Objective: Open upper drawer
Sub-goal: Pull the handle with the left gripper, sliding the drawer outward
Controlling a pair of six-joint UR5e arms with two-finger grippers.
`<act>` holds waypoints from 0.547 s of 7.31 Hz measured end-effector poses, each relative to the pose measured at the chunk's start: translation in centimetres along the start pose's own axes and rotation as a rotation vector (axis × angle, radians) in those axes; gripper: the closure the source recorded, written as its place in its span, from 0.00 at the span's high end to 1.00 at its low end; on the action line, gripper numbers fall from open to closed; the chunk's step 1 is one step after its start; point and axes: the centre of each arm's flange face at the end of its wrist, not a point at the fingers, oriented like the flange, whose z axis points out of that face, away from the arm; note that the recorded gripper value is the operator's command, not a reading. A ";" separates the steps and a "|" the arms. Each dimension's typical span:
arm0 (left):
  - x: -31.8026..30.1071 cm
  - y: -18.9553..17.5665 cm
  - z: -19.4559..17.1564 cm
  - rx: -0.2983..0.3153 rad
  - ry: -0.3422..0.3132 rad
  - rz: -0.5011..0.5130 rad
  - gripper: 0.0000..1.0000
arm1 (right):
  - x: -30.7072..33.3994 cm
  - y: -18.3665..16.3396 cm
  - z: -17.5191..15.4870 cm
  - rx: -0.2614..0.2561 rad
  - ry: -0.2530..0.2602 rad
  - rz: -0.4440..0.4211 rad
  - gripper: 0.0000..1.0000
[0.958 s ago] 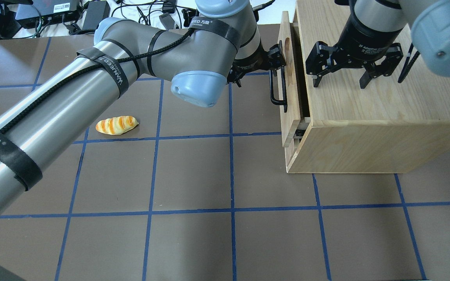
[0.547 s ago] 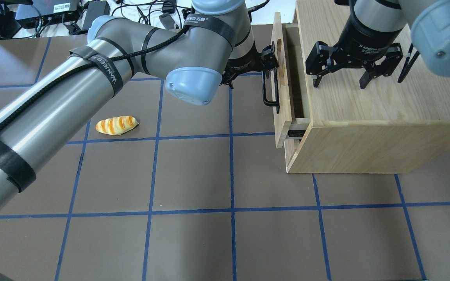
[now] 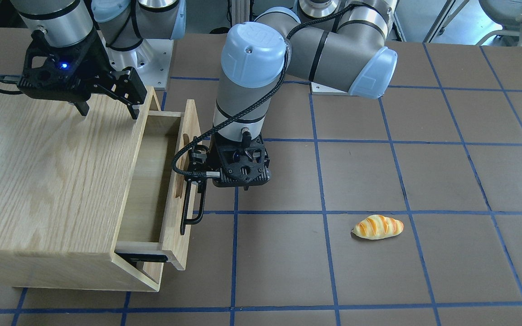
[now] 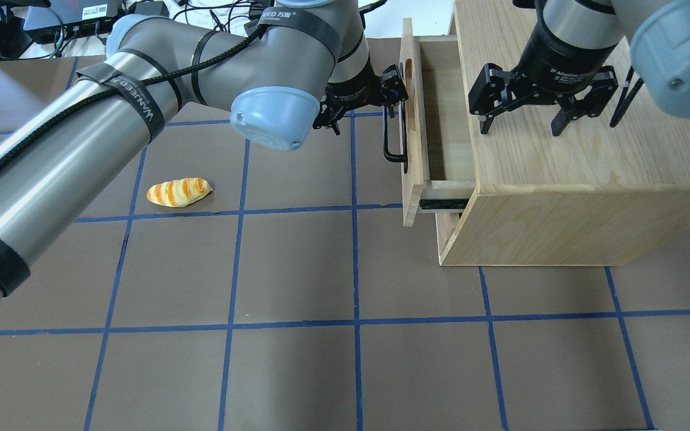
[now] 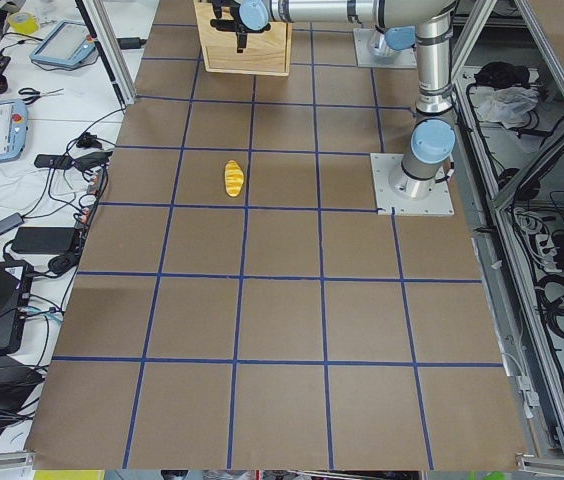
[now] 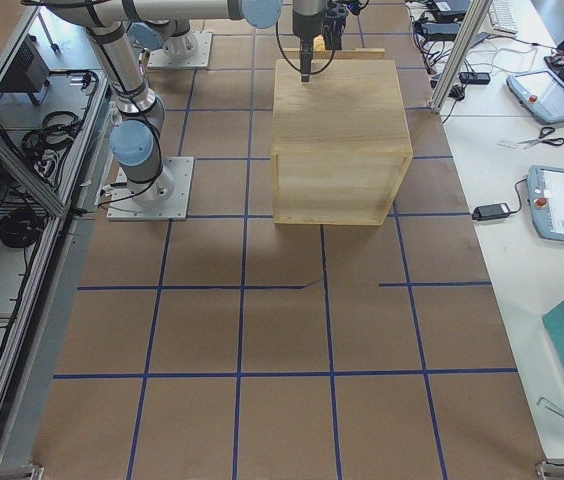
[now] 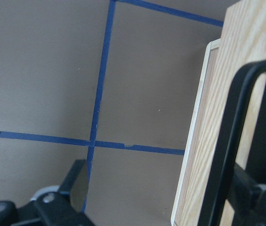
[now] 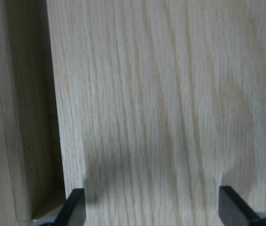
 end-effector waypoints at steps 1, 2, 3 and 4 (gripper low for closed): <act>-0.3 -0.1 -0.2 0.004 -0.011 0.002 1.00 | 0.0 0.0 0.0 0.000 0.000 0.000 1.00; -0.7 -0.3 -0.2 0.009 -0.032 0.004 1.00 | 0.0 0.0 0.0 0.000 0.000 0.000 1.00; -1.4 -0.8 -0.3 0.010 -0.047 0.001 1.00 | 0.0 0.0 0.0 0.000 0.000 0.000 1.00; -1.9 -1.1 -0.4 0.007 -0.055 -0.002 1.00 | 0.0 0.0 0.0 0.000 0.000 0.000 1.00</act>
